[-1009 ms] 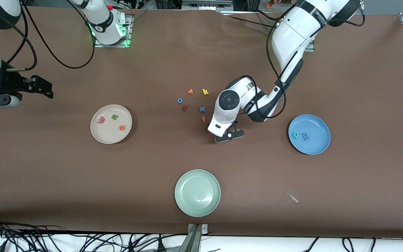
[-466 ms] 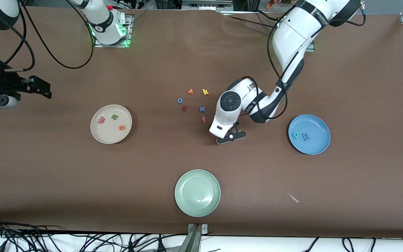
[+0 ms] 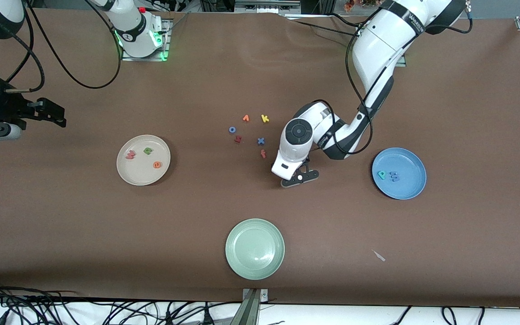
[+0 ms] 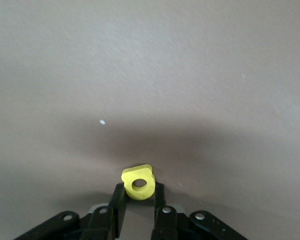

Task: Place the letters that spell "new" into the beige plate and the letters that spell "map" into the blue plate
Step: 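Carry the yellow o to the blue plate and release it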

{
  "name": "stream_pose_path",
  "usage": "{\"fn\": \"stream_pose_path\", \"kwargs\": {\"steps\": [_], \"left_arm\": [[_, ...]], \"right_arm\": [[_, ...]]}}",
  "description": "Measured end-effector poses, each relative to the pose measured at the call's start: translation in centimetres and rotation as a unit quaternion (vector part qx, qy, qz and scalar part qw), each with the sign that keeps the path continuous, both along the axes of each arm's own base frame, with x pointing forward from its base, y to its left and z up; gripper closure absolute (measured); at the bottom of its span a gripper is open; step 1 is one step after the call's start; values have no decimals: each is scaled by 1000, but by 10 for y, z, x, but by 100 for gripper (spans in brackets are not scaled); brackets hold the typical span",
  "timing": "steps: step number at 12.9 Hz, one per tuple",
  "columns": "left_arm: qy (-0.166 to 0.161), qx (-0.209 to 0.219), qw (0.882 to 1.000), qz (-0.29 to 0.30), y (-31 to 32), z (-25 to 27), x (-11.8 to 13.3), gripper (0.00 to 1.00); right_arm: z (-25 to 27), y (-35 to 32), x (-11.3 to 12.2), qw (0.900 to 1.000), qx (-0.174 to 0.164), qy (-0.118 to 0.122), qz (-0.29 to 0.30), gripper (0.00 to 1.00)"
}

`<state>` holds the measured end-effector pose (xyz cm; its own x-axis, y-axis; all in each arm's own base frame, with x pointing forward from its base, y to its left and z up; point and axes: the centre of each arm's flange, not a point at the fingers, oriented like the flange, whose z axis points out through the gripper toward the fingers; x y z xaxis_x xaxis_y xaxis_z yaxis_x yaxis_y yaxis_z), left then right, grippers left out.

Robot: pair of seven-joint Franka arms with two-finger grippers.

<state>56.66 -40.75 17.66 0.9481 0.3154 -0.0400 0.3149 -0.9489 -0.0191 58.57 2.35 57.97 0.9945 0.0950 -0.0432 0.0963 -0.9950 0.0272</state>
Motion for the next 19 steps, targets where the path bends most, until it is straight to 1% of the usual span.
{"fn": "stream_pose_path", "kwargs": {"steps": [3, 5, 6, 9, 11, 16, 17, 19], "left_arm": [[27, 34, 999, 5, 15, 25, 20, 73], [40, 45, 998, -8, 26, 43, 30, 73], [52, 52, 997, -17, 38, 50, 34, 73], [91, 57, 993, -44, 94, 80, 53, 73], [100, 54, 992, -59, 138, 96, 68, 73], [140, 42, 983, -111, 252, 77, 79, 73], [139, 44, 983, -116, 273, 73, 79, 73], [122, 39, 984, -124, 304, 62, 73, 73]], "right_arm": [[0, 0, 0, 1000, 0, 0, 0, 0], [0, 0, 0, 1000, 0, 0, 0, 0], [0, 0, 0, 1000, 0, 0, 0, 0], [0, 0, 0, 1000, 0, 0, 0, 0], [0, 0, 0, 1000, 0, 0, 0, 0], [0, 2, 0, 1000, 0, 0, 2, 0], [0, 2, 0, 1000, 0, 0, 2, 0], [-1, 2, 0, 1000, 0, 1, 2, 0]]}}
